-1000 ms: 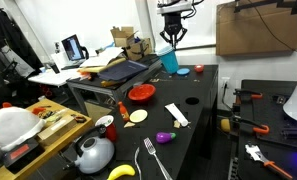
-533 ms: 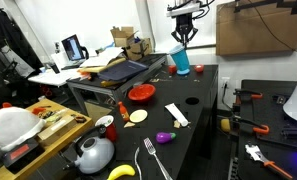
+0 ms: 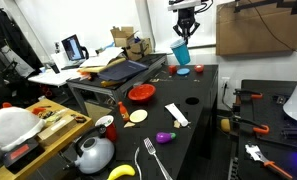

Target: Move the stacked blue cups to the right.

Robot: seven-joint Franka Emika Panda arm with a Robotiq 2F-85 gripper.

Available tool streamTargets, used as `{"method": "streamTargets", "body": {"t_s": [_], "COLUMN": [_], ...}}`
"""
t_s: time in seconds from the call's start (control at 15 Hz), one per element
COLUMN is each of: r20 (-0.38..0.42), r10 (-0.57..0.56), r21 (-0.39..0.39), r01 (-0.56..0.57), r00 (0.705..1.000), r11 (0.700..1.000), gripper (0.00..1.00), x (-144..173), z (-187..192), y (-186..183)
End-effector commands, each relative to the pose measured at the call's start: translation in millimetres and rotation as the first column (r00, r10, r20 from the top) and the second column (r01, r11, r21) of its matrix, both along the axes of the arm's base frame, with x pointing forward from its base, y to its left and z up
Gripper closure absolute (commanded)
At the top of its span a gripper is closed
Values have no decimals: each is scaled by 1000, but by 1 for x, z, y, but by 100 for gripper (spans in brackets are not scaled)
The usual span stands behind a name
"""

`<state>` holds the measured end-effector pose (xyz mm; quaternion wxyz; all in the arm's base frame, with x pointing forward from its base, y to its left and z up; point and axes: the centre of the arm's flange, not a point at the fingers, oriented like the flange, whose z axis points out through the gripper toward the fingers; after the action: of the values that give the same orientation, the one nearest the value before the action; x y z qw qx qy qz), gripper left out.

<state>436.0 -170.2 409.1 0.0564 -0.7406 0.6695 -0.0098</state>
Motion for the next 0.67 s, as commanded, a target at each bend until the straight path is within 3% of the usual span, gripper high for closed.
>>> {"method": "streamTargets", "body": {"t_s": [0.0, 0.33, 0.6], "r20": [1, -12, -48], "r10": [0, 2, -89], "r21": [0, 4, 27], "r01": [0, -2, 91], "r00": [1000, 1000, 995], "r11": [1000, 1000, 996], "gripper": [94, 99, 99], "x": [-1, 10, 24], "z": [1, -1, -20], "y": [0, 4, -30]}}
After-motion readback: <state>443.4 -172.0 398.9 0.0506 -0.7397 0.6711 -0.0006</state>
